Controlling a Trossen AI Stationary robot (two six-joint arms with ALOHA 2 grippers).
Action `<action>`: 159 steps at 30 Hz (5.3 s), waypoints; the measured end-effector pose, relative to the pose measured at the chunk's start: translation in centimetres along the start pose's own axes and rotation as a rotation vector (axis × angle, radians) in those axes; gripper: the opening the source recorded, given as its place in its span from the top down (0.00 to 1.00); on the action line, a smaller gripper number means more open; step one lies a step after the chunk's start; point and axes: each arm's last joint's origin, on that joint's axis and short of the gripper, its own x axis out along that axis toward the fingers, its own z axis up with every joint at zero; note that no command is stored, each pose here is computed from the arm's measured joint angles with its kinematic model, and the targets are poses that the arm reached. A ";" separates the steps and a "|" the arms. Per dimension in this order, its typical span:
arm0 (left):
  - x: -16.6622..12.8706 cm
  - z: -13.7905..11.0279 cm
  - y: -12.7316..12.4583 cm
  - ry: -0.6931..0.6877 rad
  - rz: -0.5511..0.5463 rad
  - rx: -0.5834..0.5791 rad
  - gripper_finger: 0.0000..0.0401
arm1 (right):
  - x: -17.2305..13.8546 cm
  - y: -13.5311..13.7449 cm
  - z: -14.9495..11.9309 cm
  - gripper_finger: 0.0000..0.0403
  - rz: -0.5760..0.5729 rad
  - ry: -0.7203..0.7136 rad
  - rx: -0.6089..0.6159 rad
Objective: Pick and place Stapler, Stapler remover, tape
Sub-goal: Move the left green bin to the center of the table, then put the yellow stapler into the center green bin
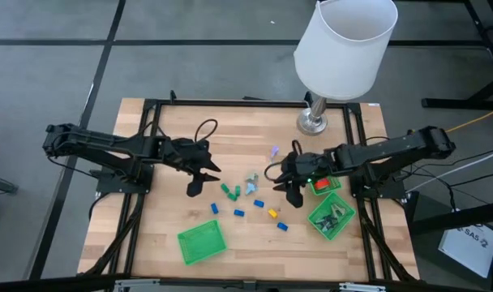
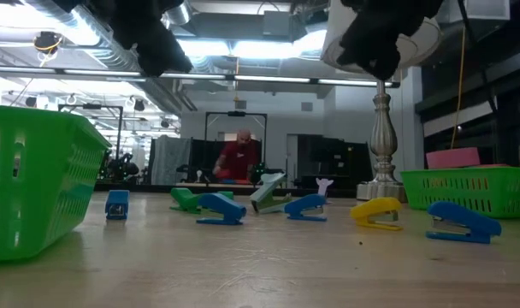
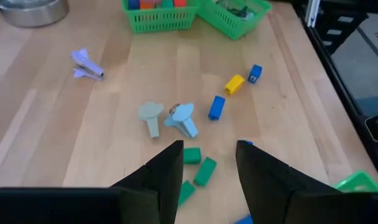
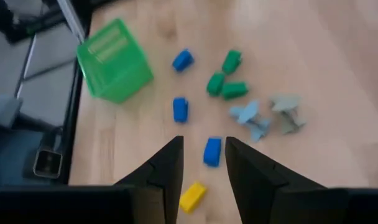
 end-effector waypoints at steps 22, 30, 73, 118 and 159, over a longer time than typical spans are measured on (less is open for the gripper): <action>0.1 0.3 -0.5 -0.049 0.113 -0.048 0.65 | 8.9 0.5 -4.8 0.70 0.007 0.405 0.031; 0.0 -0.3 -3.6 -0.017 -0.052 -0.063 0.65 | 8.8 2.1 -3.9 0.70 -0.037 0.446 -0.002; 12.9 -6.0 -11.2 0.550 -0.038 0.257 0.99 | 7.9 6.4 -5.0 0.70 -0.166 0.319 0.086; -0.1 4.8 -2.6 -0.110 0.242 0.182 0.85 | 9.5 3.3 -4.2 0.48 -0.254 0.362 0.326; -5.1 -0.5 -4.9 -0.393 0.225 -0.030 0.85 | 13.2 4.2 -7.7 0.82 -0.278 0.505 0.232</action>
